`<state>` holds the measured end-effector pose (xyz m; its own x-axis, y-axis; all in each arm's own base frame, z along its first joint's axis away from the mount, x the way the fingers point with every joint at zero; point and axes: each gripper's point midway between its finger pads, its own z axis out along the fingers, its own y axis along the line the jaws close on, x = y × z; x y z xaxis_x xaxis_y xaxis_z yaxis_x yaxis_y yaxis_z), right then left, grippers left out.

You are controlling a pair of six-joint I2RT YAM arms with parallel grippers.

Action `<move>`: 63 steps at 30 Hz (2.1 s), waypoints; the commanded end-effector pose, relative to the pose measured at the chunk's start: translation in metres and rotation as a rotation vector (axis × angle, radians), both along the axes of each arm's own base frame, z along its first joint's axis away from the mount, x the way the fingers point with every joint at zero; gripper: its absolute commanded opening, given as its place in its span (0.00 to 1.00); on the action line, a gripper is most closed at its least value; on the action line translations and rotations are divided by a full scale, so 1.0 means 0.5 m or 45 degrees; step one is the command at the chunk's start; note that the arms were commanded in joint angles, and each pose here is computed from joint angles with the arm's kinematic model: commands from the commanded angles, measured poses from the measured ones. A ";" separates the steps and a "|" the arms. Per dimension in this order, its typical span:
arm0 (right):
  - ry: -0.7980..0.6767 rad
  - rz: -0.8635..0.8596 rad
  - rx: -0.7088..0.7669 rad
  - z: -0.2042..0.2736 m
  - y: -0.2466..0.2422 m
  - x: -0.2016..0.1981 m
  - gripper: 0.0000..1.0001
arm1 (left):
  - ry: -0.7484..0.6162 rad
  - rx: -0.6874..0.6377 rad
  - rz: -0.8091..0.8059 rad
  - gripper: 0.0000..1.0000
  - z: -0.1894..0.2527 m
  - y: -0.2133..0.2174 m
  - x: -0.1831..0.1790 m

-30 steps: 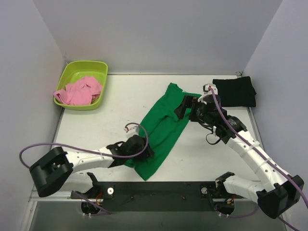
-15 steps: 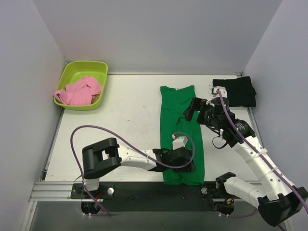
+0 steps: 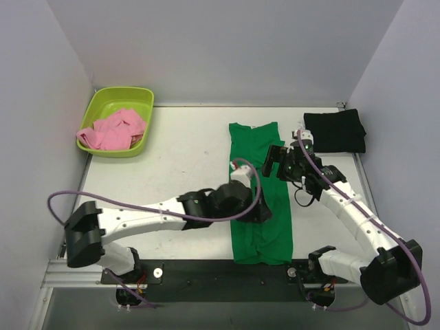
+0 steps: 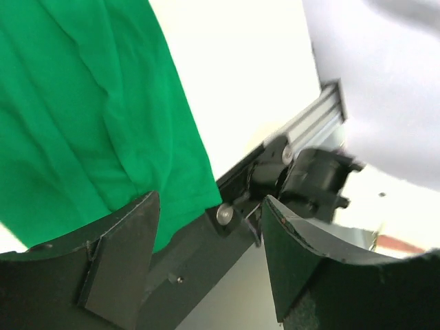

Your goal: Fold and stack the t-shirts

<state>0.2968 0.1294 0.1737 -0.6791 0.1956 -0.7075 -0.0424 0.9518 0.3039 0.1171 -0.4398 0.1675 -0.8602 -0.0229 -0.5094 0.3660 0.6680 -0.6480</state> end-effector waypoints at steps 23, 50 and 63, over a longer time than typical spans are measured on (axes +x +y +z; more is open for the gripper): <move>0.172 0.083 0.355 -0.202 0.065 -0.100 1.00 | -0.002 0.022 0.238 0.69 -0.091 0.174 0.248; 0.322 0.080 0.286 -0.296 0.082 -0.107 0.76 | 0.028 -0.004 0.270 0.68 -0.109 0.198 0.253; 0.356 0.186 0.307 -0.309 0.160 -0.116 0.76 | 0.033 -0.008 0.273 0.68 -0.112 0.201 0.253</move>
<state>0.2439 0.2055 0.0265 -0.8555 0.2308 -0.4636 -0.0710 0.8345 0.5464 0.2372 -0.3333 0.0925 -0.8680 -0.1818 -0.4620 0.1720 0.7627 -0.6234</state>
